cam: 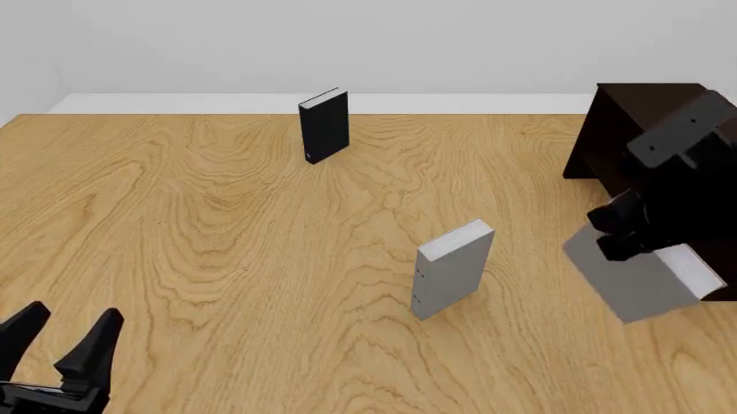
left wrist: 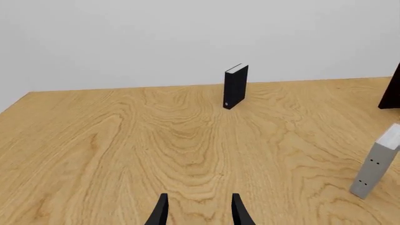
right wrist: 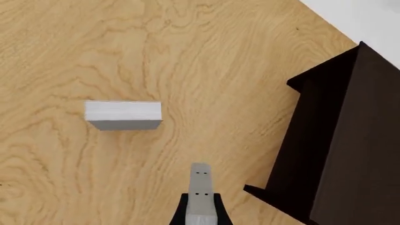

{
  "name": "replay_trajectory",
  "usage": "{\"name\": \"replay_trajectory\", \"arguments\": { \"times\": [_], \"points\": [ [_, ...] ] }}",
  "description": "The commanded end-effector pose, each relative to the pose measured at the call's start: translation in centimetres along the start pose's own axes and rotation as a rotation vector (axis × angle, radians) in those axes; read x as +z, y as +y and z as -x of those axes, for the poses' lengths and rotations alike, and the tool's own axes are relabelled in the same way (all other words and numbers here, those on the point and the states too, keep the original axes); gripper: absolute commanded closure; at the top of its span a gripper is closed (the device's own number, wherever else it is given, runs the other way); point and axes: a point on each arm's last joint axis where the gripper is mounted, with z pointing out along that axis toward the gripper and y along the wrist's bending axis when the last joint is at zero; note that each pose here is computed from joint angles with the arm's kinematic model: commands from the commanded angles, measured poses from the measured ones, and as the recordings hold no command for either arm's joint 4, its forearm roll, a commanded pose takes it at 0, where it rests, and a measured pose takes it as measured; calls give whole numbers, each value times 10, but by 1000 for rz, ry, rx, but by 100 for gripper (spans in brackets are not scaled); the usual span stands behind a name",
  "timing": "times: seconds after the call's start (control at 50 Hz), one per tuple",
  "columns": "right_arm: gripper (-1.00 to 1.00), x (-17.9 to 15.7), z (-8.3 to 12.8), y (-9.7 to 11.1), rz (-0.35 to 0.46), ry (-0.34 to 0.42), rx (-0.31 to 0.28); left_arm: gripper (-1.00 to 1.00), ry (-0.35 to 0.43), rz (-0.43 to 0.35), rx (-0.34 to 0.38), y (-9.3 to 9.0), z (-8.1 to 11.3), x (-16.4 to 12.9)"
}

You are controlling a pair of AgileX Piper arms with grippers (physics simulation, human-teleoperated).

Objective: Pick up the book on the right and place it on the cabinet shelf.

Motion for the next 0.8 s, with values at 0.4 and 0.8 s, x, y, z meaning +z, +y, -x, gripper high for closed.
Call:
{"name": "replay_trajectory", "arguments": {
  "times": [0.4, 0.8],
  "points": [
    [100, -21, 19, 11, -128, -359, -280, -100, -3, 1, 5, 0, 0, 0],
    [100, 7, 16, -1, -217, -372, -315, -100, -5, 2, 6, 0, 0, -1]
  ]
}}
